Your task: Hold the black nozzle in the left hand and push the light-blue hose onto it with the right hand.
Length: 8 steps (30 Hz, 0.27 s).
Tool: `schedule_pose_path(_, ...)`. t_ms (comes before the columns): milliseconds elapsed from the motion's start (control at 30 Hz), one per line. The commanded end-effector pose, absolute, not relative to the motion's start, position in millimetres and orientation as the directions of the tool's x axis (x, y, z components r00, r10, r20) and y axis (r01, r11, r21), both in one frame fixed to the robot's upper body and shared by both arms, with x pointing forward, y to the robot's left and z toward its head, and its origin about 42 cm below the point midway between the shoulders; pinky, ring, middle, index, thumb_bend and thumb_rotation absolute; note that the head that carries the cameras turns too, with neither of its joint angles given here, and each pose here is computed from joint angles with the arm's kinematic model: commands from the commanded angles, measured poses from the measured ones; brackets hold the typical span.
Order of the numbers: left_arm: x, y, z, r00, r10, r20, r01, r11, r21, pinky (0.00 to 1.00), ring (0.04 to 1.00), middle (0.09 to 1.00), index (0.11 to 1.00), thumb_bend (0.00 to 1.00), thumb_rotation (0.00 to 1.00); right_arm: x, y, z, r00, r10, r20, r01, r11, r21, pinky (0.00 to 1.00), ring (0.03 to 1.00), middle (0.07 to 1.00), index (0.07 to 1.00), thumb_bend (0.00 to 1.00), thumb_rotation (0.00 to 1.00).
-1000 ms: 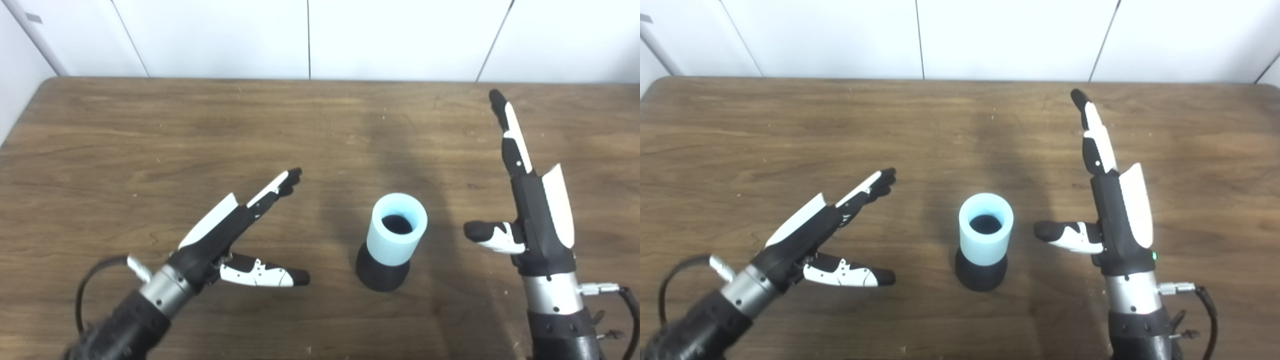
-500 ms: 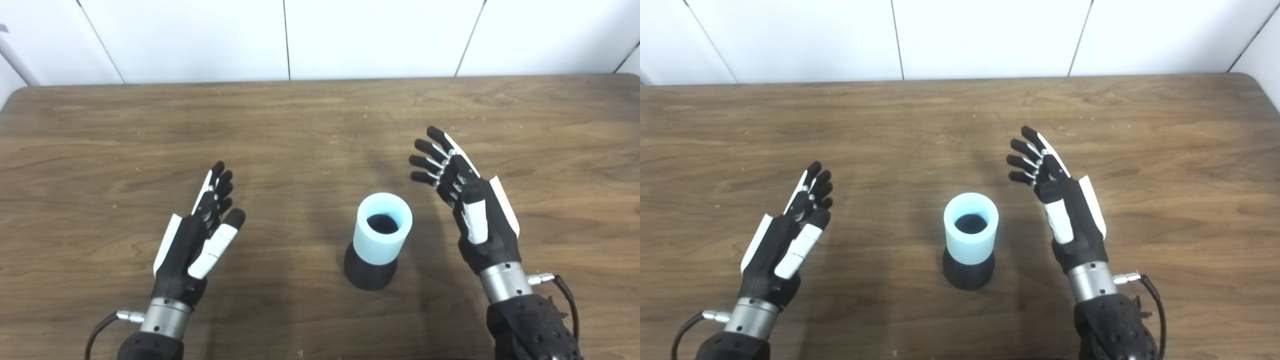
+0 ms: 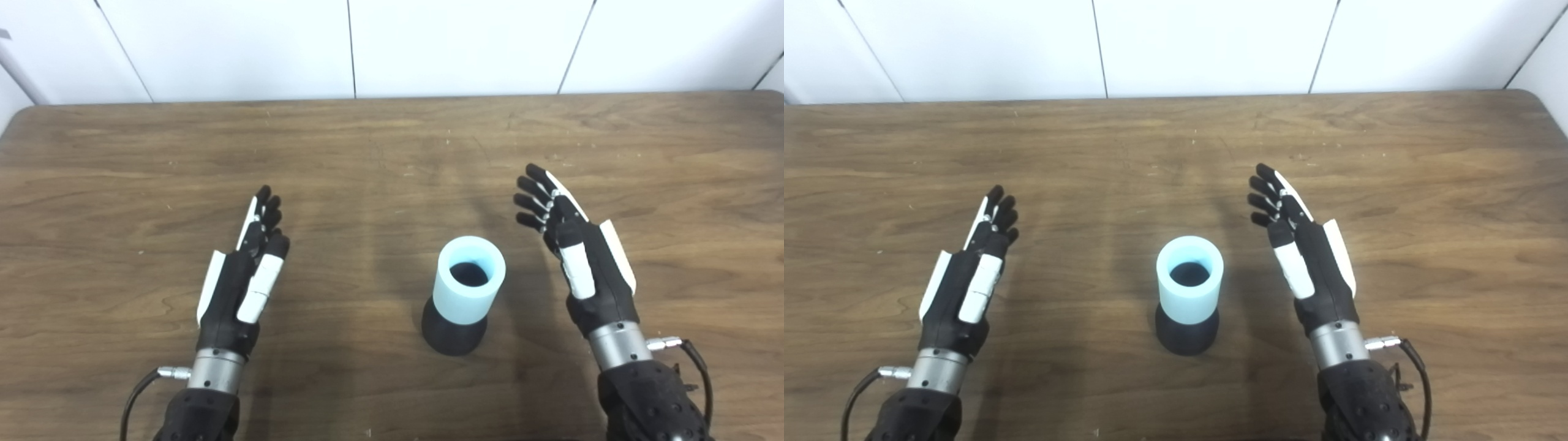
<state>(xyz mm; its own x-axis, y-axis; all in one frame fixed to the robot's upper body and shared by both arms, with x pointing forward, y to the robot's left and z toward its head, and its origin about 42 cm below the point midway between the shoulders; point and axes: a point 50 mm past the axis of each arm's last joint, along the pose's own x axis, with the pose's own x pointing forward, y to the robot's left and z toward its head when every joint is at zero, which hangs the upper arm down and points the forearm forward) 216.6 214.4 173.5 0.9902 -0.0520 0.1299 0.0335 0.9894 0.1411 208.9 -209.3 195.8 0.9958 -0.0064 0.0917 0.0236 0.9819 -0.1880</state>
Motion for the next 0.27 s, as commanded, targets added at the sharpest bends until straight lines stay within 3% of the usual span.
schedule_pose_path(0, 225, 196, 190, 0.971, -0.007, 0.239, -0.009, 0.998, 0.067, 1.00, 1.000, 1.000, 1.000, 0.70, 0.95, 195, -212, 198, 0.987, -0.013, 0.159, 0.050, 0.973, -0.227, 0.88, 0.930, 0.966, 0.941, 0.70, 1.00)
schedule_pose_path(233, 228, 187, 187, 0.966, 0.012, 0.258, -0.037, 0.995, 0.091, 1.00, 1.000, 1.000, 1.000, 0.63, 1.00, 205, -225, 186, 0.964, 0.045, 0.263, 0.035, 0.956, -0.292, 0.89, 0.943, 0.974, 0.960, 0.69, 1.00)
